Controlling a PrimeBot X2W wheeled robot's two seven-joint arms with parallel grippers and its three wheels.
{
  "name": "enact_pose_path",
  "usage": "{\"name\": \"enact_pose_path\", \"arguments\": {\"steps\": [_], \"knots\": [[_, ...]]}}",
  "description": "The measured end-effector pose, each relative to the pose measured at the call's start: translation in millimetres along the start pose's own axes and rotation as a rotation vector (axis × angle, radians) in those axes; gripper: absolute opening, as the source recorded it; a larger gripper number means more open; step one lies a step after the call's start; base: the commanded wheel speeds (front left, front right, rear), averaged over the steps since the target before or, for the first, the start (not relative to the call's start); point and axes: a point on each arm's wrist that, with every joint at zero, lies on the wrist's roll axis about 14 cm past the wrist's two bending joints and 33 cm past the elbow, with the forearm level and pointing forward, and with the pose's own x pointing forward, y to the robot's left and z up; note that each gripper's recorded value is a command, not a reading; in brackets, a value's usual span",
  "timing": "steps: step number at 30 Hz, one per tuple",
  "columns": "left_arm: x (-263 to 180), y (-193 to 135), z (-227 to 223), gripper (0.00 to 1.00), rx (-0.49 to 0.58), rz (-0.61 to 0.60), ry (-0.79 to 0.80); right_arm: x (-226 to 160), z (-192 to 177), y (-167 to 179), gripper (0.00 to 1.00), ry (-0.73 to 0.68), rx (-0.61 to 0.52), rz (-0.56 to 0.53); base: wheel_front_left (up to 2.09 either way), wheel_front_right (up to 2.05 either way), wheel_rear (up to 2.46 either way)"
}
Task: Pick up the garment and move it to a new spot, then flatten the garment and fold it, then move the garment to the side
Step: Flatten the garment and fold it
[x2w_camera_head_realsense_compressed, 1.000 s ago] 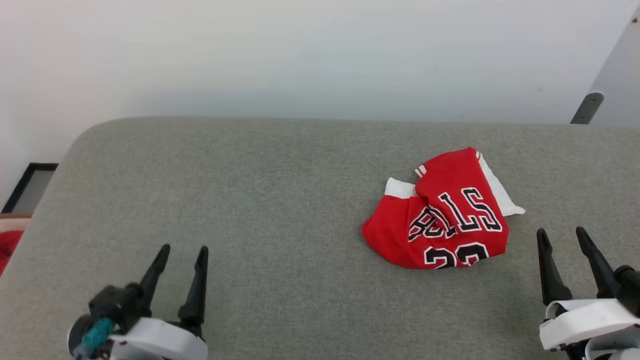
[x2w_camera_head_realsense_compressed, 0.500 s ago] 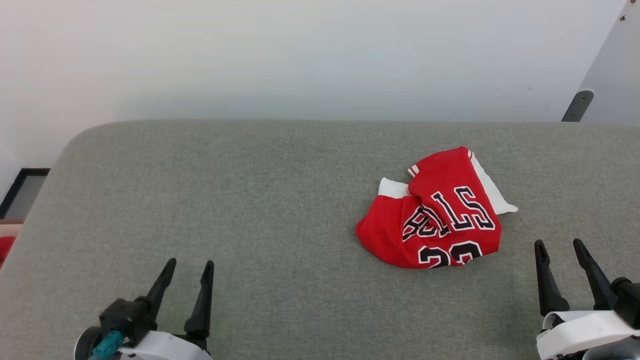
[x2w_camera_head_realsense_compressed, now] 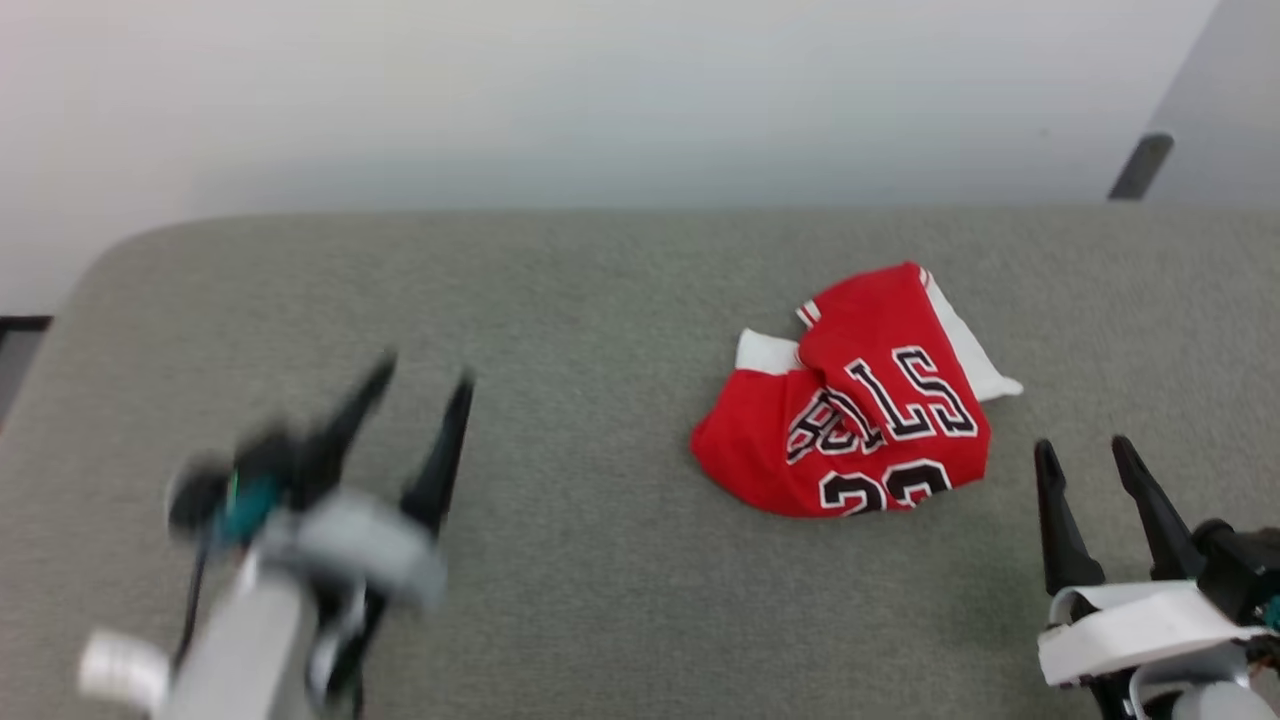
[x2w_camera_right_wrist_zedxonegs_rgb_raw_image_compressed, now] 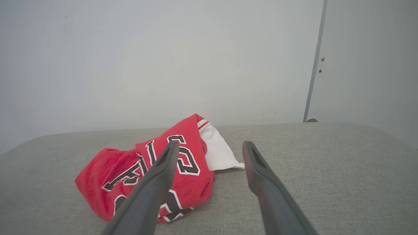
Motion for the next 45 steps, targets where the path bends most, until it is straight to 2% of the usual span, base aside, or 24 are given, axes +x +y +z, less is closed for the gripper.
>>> {"name": "enact_pose_path", "arguments": {"steps": [4,8,11,13,17,19,24,31,33,34,35,36,37,41,45], "knots": [[63.6,-23.2,36.3,1.00,0.060,-0.142,-0.008,7.8,-2.3,0.8,1.00,-0.006,0.019,-0.008,0.00,0.00,0.00],[121.2,-39.4,52.2,1.00,0.094,-0.238,0.073,15.3,-6.1,-5.6,1.00,-0.008,0.040,-0.036,0.00,0.00,0.00],[157.2,-51.1,46.7,1.00,0.041,-0.282,0.185,18.8,-10.8,-13.4,1.00,0.000,0.051,-0.065,0.00,0.00,0.00],[172.8,-63.8,25.3,1.00,-0.003,-0.316,0.319,17.8,-13.8,-22.6,1.00,0.007,0.055,-0.096,0.00,0.00,0.00],[175.8,-90.8,-36.6,1.00,-0.058,-0.403,0.679,12.4,-16.7,-41.2,1.00,0.015,0.051,-0.157,0.00,0.00,0.00],[178.6,-97.5,-52.7,1.00,-0.086,-0.427,0.799,9.1,-17.2,-49.5,1.00,0.018,0.044,-0.184,0.00,0.00,0.00],[167.2,-120.0,-103.4,1.00,-0.074,-0.498,1.085,-1.4,-23.7,-67.1,1.00,0.044,0.031,-0.244,0.00,0.00,0.00],[162.0,-149.6,-140.9,1.00,-0.117,-0.578,1.212,-8.2,-28.9,-84.0,1.00,0.068,0.009,-0.296,0.00,0.00,0.00],[162.5,-158.9,-143.5,1.00,-0.185,-0.598,1.223,-9.6,-30.7,-86.5,1.00,0.074,0.009,-0.305,0.00,0.00,0.00],[162.3,-162.0,-144.4,0.96,-0.196,-0.608,1.227,-10.2,-31.6,-87.4,1.00,0.077,0.009,-0.309,0.00,0.00,0.00],[162.1,-163.7,-145.4,0.40,-0.195,-0.615,1.230,-10.4,-32.3,-88.1,1.00,0.078,0.010,-0.311,0.00,0.00,0.00],[162.3,-164.9,-145.1,0.16,-0.187,-0.621,1.226,-10.2,-32.7,-88.0,1.00,0.079,0.011,-0.311,0.00,0.00,0.00],[163.4,-165.2,-144.5,0.00,-0.186,-0.620,1.215,-9.8,-32.9,-88.1,1.00,0.079,0.012,-0.311,0.00,0.00,0.00],[170.2,-160.9,-135.9,0.00,-0.216,-0.597,1.148,-7.4,-32.0,-86.2,1.00,0.074,0.012,-0.304,0.00,0.00,0.00],[183.6,-141.0,-109.2,0.00,-0.210,-0.545,1.022,-8.5,-30.2,-80.2,1.00,0.069,0.009,-0.288,0.00,0.00,0.00]]}}
